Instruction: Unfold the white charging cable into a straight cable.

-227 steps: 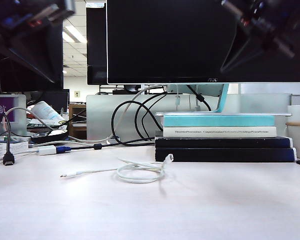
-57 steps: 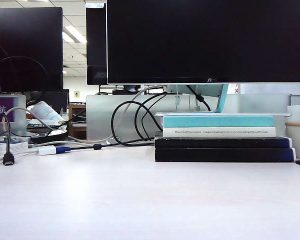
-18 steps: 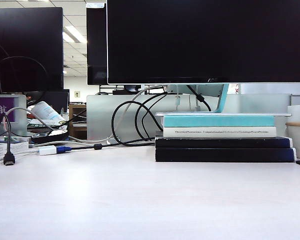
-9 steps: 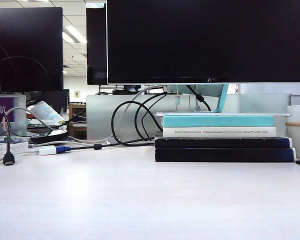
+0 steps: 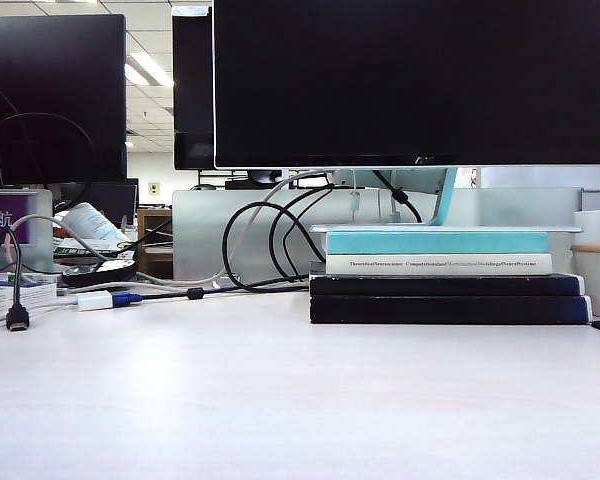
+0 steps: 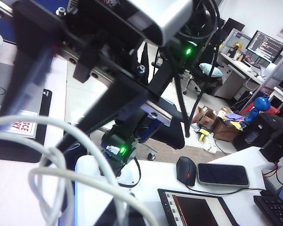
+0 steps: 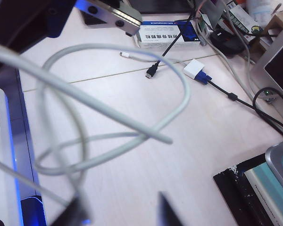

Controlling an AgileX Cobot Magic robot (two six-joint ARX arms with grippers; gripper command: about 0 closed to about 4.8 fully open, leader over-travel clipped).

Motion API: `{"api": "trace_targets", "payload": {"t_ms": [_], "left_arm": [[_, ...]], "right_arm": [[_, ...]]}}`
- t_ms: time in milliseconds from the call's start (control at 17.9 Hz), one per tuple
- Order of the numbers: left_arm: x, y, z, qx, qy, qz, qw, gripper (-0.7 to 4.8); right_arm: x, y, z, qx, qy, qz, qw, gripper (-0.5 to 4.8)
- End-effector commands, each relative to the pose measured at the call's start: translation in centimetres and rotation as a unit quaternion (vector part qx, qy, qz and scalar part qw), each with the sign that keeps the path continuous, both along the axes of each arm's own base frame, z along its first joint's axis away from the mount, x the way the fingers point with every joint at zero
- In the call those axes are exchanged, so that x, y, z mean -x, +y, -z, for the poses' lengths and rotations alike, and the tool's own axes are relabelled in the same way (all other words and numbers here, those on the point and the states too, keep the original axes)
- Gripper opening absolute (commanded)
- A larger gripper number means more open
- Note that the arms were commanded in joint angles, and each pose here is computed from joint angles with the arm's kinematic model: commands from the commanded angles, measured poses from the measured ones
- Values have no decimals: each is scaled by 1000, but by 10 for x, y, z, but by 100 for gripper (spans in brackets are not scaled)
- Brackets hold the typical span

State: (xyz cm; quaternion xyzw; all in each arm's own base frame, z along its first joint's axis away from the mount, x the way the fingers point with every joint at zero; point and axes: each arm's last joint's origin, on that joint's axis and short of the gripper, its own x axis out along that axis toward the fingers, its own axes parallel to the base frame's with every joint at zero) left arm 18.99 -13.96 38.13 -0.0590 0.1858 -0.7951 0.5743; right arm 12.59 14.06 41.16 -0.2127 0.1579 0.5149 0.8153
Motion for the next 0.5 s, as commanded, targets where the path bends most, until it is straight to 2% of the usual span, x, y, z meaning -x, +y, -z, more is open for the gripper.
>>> {"api": "trace_targets", "payload": {"t_ms": [56,112,168,279,391,447,503], "left_arm": [[1,0,-4,11,-11,7,1000,-6],[0,0,-4,12,-13,7,1000,-6],[0,0,-4,13,-15,7,1000,-6],[0,0,-5,19,-16,14,1000,-6],[-1,-1,-5,11,-27,-6,1000,4],[-3,-1,-4,-9,-40,-42,998,212],[-10,-1,0,-74,-73,-152,983,479]], "right_arm": [[1,0,-3,-8,-5,-3,1000,136],[1,0,-3,-8,-6,-3,1000,92],[1,0,-3,-10,-7,-4,1000,24],[0,1,-5,-18,-12,-7,1000,0],[0,1,-5,-18,-13,-6,1000,0],[0,0,-5,-16,-13,-3,1000,0],[0,0,-5,-15,-14,-1,1000,0]]}}
